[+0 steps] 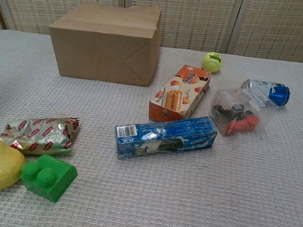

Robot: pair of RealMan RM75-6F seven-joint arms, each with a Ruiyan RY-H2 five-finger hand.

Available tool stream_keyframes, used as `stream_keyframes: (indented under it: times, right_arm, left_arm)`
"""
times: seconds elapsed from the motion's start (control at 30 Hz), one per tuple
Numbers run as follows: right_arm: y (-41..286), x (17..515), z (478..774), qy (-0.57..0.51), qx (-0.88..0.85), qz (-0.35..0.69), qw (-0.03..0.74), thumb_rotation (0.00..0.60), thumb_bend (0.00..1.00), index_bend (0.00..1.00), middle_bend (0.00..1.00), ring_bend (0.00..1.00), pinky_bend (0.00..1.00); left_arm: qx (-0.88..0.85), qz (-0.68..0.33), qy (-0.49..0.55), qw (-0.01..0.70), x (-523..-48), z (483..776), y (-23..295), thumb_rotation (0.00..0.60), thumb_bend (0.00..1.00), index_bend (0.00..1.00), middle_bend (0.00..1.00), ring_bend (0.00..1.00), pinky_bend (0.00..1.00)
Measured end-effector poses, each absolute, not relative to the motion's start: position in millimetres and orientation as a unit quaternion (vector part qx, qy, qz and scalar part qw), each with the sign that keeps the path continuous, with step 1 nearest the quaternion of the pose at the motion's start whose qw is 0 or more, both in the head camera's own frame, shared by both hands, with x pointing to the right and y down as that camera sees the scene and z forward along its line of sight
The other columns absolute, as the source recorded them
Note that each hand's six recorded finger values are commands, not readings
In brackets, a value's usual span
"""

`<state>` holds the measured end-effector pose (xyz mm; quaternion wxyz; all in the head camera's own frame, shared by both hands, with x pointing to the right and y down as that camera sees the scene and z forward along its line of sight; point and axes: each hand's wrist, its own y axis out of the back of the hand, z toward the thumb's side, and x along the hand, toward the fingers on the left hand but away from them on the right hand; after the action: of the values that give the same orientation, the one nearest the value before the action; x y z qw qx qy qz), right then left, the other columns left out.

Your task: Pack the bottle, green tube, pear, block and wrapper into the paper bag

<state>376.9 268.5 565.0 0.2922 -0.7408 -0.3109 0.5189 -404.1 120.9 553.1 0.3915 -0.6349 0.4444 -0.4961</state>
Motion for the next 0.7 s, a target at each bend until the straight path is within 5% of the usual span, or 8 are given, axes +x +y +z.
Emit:
stream_keyframes:
  times: [0.17, 0.37, 0.7]
  right_arm:
    - [269, 374, 566, -0.308, -0.741, 0.519, 0.295, 0.600, 0.12, 0.00, 0.00, 0.00, 0.03]
    - [269, 375, 566, -0.308, -0.741, 0.520, 0.294, 0.600, 0.12, 0.00, 0.00, 0.00, 0.03]
    - [266, 377, 566, -0.313, -0.741, 0.519, 0.289, 0.600, 0.12, 0.00, 0.00, 0.00, 0.03]
  left_arm:
    - [-0.665, -0.495, 0.386, 0.405, -390, 562, 124, 0.600, 0.68, 0.09, 0.04, 0.04, 0.22]
    - [-0.679, -0.485, 0.321, 0.448, -352, 570, 112, 0.600, 0.52, 0.05, 0.04, 0.04, 0.22]
    - [-0.698, -0.457, 0.239, 0.497, -260, 595, 96, 0.600, 0.51, 0.02, 0.02, 0.03, 0.22]
